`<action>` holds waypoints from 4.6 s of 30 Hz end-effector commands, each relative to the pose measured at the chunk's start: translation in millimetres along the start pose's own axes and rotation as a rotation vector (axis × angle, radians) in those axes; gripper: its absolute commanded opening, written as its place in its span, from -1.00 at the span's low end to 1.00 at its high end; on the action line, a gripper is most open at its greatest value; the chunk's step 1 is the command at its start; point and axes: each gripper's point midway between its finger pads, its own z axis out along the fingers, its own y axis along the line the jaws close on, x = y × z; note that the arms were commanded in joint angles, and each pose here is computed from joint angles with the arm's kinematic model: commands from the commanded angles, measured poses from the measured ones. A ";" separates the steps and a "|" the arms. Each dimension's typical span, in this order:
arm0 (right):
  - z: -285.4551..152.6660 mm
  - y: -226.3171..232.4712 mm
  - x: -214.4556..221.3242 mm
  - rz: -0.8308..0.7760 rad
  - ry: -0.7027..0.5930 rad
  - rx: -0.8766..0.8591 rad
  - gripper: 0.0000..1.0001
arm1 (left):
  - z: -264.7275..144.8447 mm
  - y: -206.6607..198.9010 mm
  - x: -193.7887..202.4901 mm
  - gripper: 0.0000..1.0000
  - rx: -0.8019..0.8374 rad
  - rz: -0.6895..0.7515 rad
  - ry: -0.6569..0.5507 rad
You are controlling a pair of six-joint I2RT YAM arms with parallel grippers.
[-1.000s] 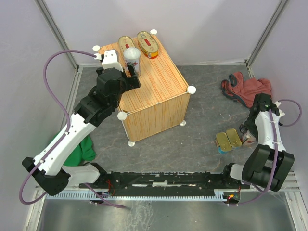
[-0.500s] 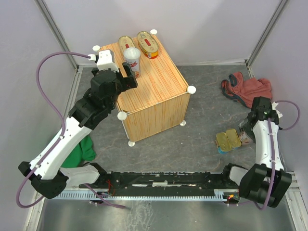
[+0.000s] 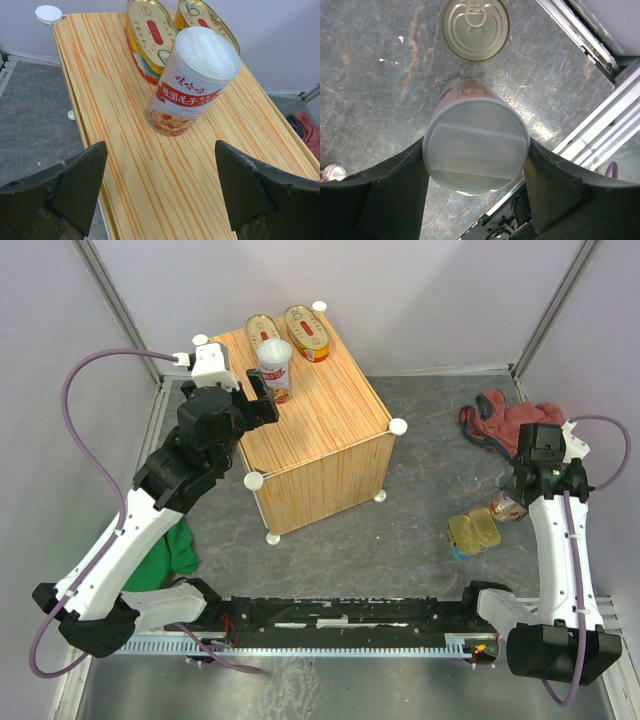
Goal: Place and organize the canned foods onto the counter
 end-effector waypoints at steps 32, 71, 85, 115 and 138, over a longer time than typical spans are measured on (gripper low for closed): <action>-205.8 127.1 -9.3 -0.454 -0.233 -0.658 -0.97 | -15.9 11.2 -20.0 0.87 -0.010 0.016 -0.054; -373.6 306.3 -27.1 -0.500 -0.571 -1.045 -0.98 | -22.5 26.1 -10.0 0.88 -0.050 0.071 -0.022; -352.5 363.5 -42.9 -0.475 -0.602 -1.057 -0.98 | -26.0 28.2 -1.2 0.87 -0.036 0.067 -0.007; -324.2 424.7 -43.5 -0.509 -0.649 -1.072 -0.93 | -17.0 23.2 19.3 0.87 -0.008 0.064 -0.003; -310.7 448.1 -36.1 -0.527 -0.639 -1.096 -0.77 | -13.5 23.9 26.0 0.87 -0.016 0.078 0.007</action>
